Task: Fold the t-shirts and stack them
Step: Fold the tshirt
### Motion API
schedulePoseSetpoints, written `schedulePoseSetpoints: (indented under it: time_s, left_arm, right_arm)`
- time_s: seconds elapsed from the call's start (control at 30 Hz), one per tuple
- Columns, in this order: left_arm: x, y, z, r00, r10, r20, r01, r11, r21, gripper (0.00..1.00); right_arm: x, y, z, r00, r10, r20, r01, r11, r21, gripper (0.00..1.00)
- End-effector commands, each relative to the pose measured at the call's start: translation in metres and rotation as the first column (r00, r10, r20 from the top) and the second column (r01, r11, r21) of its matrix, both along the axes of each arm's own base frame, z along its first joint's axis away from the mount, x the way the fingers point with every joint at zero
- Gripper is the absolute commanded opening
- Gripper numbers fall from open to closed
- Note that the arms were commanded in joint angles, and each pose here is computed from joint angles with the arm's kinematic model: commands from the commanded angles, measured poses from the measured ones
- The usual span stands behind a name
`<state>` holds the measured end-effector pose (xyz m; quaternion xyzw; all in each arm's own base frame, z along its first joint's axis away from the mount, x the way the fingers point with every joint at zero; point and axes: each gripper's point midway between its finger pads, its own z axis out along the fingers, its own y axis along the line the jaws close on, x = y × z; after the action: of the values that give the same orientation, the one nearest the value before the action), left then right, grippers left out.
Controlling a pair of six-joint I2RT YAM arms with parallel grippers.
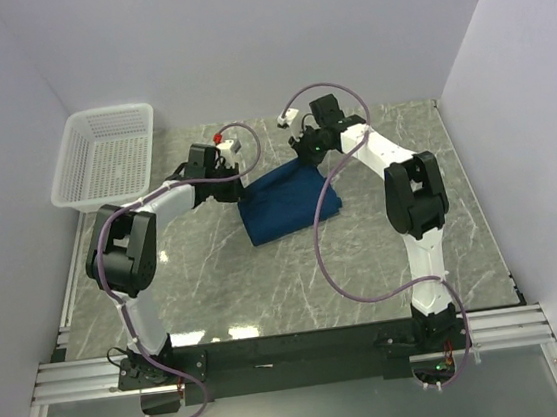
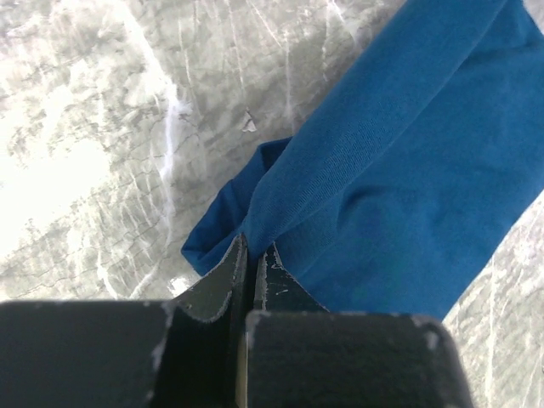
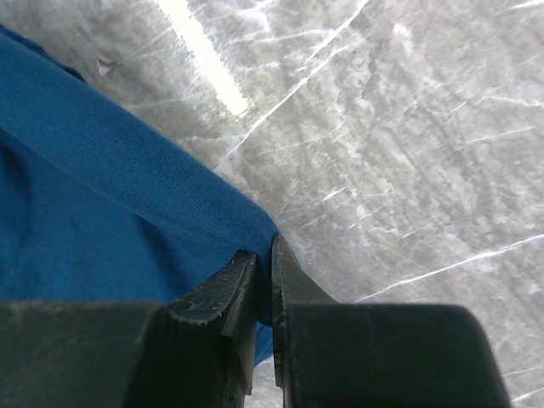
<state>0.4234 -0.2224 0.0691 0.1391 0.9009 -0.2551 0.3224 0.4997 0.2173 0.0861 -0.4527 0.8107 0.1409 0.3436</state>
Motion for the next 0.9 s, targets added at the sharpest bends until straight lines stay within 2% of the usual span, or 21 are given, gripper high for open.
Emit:
schedulePoseSetpoints:
  time_s: [0.0,0.23,0.33,0.37,0.4,0.43,0.5,0.53,0.57,0.63,0.67,0.7,0.73,0.77,0.8,0.83,0.87]
  left_arm:
    - [0.010,0.007,0.017,0.998,0.051,0.036,-0.052,0.999,0.010,0.00]
    - [0.017,0.015,0.015,0.995,0.100,0.026,-0.101,0.994,0.047,0.01]
    - [0.024,0.024,0.019,0.985,0.166,0.046,-0.170,0.983,0.076,0.02]
    - [0.028,0.029,0.020,0.979,0.195,0.053,-0.199,0.976,0.091,0.07]
    - [0.031,0.035,0.021,0.970,0.234,0.060,-0.240,0.964,0.111,0.18]
    - [0.034,0.040,0.026,0.959,0.277,0.065,-0.283,0.952,0.116,0.39]
    - [0.038,0.049,0.039,0.940,0.324,0.109,-0.336,0.934,0.120,0.50]
    - [0.039,0.054,0.060,0.920,0.362,0.150,-0.378,0.921,0.093,0.59]
    - [0.037,0.055,0.069,0.909,0.385,0.160,-0.399,0.914,0.071,0.61]
    - [0.031,0.049,0.101,0.901,0.397,0.175,-0.400,0.916,-0.021,0.62]
    - [0.027,0.043,0.111,0.905,0.391,0.169,-0.385,0.921,-0.069,0.62]
    - [0.021,0.032,0.117,0.917,0.364,0.162,-0.344,0.929,-0.138,0.61]
    - [0.006,0.010,0.132,0.948,0.297,0.114,-0.262,0.931,-0.254,0.57]
    - [-0.006,-0.005,0.135,0.969,0.233,0.082,-0.195,0.925,-0.325,0.54]
    - [-0.020,-0.017,0.123,0.985,0.171,0.037,-0.144,0.914,-0.379,0.51]
    - [-0.035,-0.041,0.133,0.998,0.060,0.011,-0.046,0.871,-0.490,0.43]
    - [-0.046,-0.050,0.119,0.999,0.016,-0.031,-0.030,0.857,-0.514,0.40]
  right_arm:
    - [0.020,0.000,0.021,0.997,-0.046,0.067,0.046,0.999,0.010,0.00]
    - [0.024,0.003,0.016,0.995,-0.073,0.061,0.072,0.997,0.011,0.00]
    - [0.029,0.000,0.011,0.991,-0.117,0.059,0.118,0.993,-0.002,0.00]
    - [0.032,-0.001,0.012,0.988,-0.139,0.064,0.140,0.990,-0.003,0.07]
    - [0.039,-0.002,0.017,0.982,-0.169,0.090,0.168,0.986,0.011,0.49]
    - [0.043,-0.016,0.017,0.954,-0.284,0.100,0.285,0.958,-0.002,0.58]
    - [0.045,-0.029,0.036,0.923,-0.362,0.130,0.363,0.932,0.016,0.67]
    - [0.040,-0.031,0.041,0.925,-0.365,0.108,0.363,0.931,0.038,0.67]
    - [0.033,-0.033,0.061,0.927,-0.362,0.104,0.355,0.932,0.076,0.67]
    - [0.011,-0.044,0.060,0.938,-0.347,0.020,0.344,0.935,0.087,0.63]
    - [-0.009,-0.026,0.075,0.971,-0.235,-0.041,0.239,0.953,0.184,0.61]
    - [-0.024,-0.023,0.076,0.980,-0.173,-0.098,0.192,0.955,0.228,0.47]
    - [-0.049,-0.021,0.066,0.968,-0.121,-0.218,0.179,0.946,0.271,0.35]
    - [-0.067,-0.012,0.061,0.956,-0.044,-0.289,0.138,0.940,0.312,0.28]
    - [-0.103,0.002,0.060,0.905,0.089,-0.417,0.089,0.917,0.389,0.12]
    - [-0.118,0.010,0.056,0.874,0.148,-0.464,0.065,0.908,0.414,0.10]
    - [-0.131,0.016,0.045,0.827,0.206,-0.524,0.053,0.898,0.438,0.08]
